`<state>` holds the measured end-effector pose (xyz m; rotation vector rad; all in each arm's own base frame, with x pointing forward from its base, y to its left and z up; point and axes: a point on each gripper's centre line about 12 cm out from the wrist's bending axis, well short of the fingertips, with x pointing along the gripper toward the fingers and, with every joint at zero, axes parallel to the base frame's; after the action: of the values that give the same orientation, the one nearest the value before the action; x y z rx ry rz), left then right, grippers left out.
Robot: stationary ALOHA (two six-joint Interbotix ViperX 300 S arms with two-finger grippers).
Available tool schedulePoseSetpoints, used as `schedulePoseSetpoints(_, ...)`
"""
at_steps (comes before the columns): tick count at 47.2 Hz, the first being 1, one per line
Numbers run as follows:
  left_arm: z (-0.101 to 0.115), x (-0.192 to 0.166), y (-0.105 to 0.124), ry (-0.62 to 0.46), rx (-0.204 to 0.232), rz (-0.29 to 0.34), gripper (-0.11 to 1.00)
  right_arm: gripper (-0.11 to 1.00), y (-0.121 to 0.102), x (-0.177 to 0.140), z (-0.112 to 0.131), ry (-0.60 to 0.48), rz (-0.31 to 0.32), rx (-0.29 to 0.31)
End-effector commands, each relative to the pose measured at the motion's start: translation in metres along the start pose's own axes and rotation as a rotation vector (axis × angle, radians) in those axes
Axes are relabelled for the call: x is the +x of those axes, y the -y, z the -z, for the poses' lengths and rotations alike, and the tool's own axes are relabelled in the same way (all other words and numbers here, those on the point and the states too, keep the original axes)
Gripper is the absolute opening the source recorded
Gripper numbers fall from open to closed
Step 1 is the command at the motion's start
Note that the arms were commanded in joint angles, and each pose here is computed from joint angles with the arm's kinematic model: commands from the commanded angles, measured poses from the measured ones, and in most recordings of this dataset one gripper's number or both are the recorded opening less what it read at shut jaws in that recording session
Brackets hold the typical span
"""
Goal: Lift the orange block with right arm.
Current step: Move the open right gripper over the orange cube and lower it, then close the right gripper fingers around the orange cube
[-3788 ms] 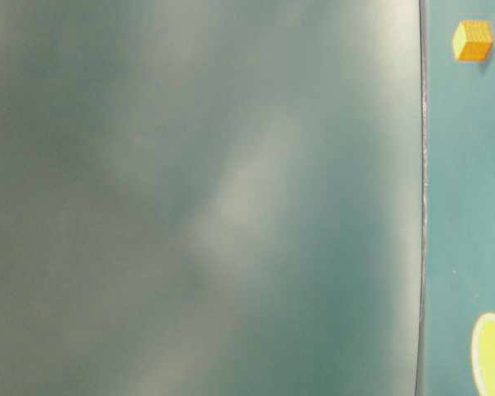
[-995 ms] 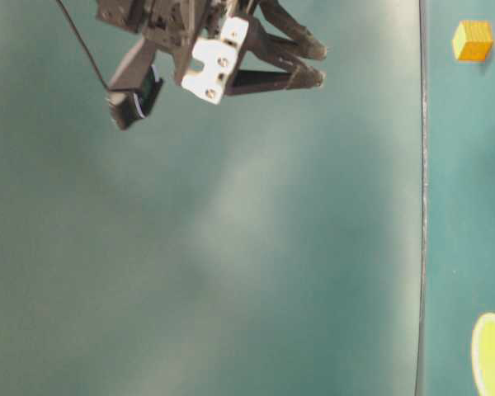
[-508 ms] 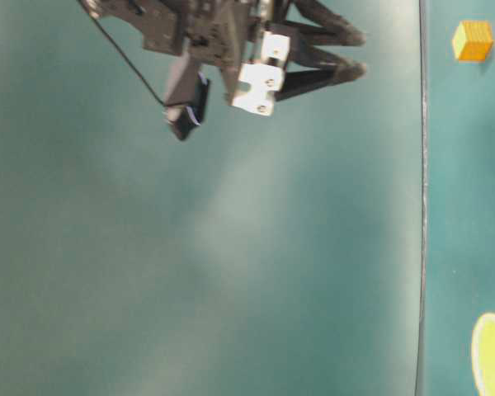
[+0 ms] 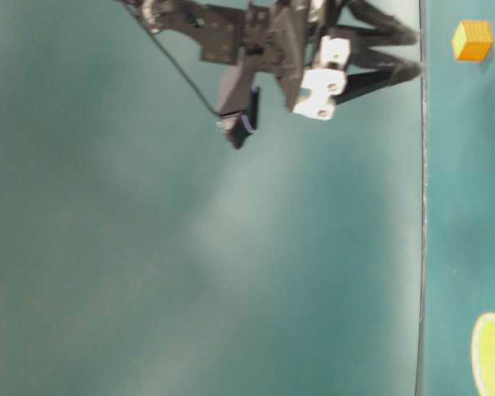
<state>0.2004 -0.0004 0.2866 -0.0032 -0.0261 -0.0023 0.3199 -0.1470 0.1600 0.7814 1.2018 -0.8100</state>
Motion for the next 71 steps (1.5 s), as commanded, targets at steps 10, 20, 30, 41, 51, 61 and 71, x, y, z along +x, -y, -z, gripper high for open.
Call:
schedulePoseSetpoints(10,-0.01,0.003,0.0,0.023,0.0,0.0,0.0,0.59,0.015,0.012,0.0,0.028,-0.007,0.029)
schedulePoseSetpoints(20,-0.01,0.003,0.0,0.023,0.001,0.002,0.0,0.59,0.017,0.016,-0.009,0.062,-0.027,0.046)
schedulePoseSetpoints(30,-0.009,0.003,0.0,0.021,0.002,0.0,0.0,0.59,0.018,0.025,-0.009,0.054,-0.016,0.041)
schedulePoseSetpoints(41,-0.01,0.003,0.0,0.023,0.003,0.002,0.0,0.59,0.018,0.029,-0.013,0.073,-0.016,0.031)
schedulePoseSetpoints(51,-0.009,0.003,0.0,0.021,0.002,0.0,0.0,0.59,0.023,0.03,-0.015,0.079,-0.002,0.024)
schedulePoseSetpoints(61,-0.009,0.003,0.0,0.017,0.003,0.001,0.0,0.59,0.027,0.032,-0.016,0.077,0.009,0.026)
schedulePoseSetpoints(71,-0.009,0.003,0.0,0.014,0.002,0.0,0.0,0.58,0.027,0.037,-0.016,0.072,0.01,0.026)
